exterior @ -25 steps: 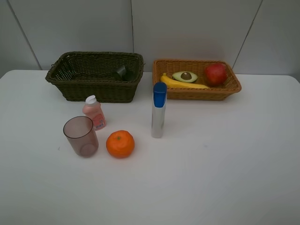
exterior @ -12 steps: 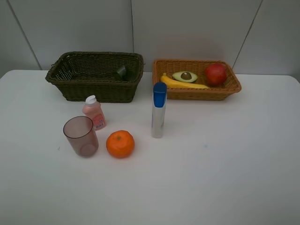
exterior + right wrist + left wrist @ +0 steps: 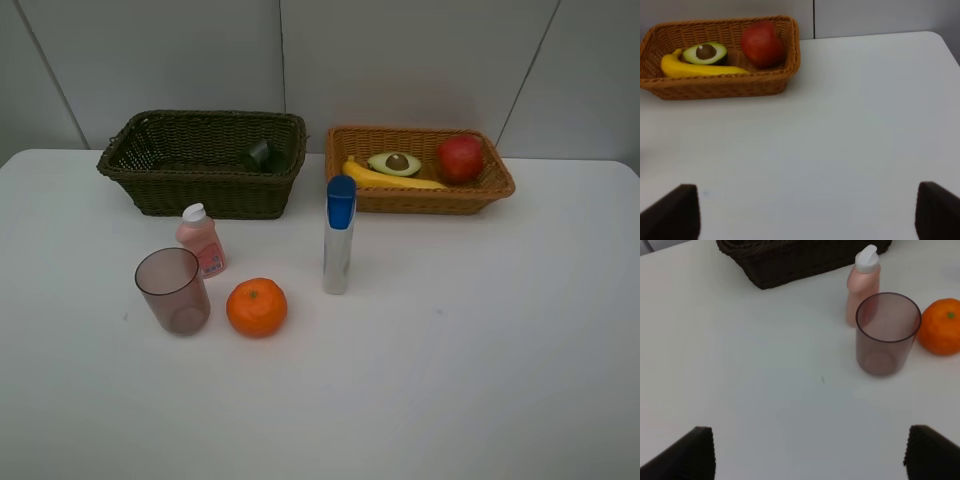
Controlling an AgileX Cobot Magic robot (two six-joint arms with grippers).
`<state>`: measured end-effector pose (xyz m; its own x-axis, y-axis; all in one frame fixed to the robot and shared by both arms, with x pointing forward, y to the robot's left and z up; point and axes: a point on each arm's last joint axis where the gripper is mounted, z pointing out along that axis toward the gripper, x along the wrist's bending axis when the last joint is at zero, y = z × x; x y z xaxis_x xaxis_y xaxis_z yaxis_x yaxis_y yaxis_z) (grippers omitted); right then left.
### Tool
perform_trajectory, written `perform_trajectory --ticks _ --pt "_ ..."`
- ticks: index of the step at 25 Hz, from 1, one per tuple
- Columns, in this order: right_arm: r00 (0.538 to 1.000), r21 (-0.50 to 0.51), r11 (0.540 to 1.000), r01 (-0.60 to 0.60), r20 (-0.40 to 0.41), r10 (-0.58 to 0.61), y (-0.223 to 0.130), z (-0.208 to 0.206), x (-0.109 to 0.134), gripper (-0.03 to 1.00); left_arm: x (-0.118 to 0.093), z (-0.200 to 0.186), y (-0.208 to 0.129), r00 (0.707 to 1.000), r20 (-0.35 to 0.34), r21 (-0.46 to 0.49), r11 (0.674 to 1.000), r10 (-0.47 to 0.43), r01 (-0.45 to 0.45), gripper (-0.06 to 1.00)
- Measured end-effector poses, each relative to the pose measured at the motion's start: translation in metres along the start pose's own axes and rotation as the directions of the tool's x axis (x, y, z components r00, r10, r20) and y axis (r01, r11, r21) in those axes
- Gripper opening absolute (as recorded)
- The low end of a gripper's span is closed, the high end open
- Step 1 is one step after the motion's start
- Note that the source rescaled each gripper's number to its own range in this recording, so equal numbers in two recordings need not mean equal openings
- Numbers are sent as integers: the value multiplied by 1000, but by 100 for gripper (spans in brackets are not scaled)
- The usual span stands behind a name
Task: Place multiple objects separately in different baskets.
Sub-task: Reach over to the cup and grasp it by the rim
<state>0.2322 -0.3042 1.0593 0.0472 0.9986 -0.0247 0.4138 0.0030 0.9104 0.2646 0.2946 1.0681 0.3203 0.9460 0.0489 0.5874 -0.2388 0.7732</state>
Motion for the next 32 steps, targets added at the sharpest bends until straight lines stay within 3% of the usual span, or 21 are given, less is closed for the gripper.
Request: perform_trajectory --ticks 8,18,32 --pt "1000 0 1000 0 0 0 0 0 0 85 2 8 47 998 15 94 994 59 -60 100" --pt "1000 0 1000 0 0 0 0 0 0 85 0 40 101 997 71 215 976 27 -42 100" --pt "1000 0 1000 0 0 0 0 0 0 85 -9 130 137 981 193 454 888 -15 -76 100"
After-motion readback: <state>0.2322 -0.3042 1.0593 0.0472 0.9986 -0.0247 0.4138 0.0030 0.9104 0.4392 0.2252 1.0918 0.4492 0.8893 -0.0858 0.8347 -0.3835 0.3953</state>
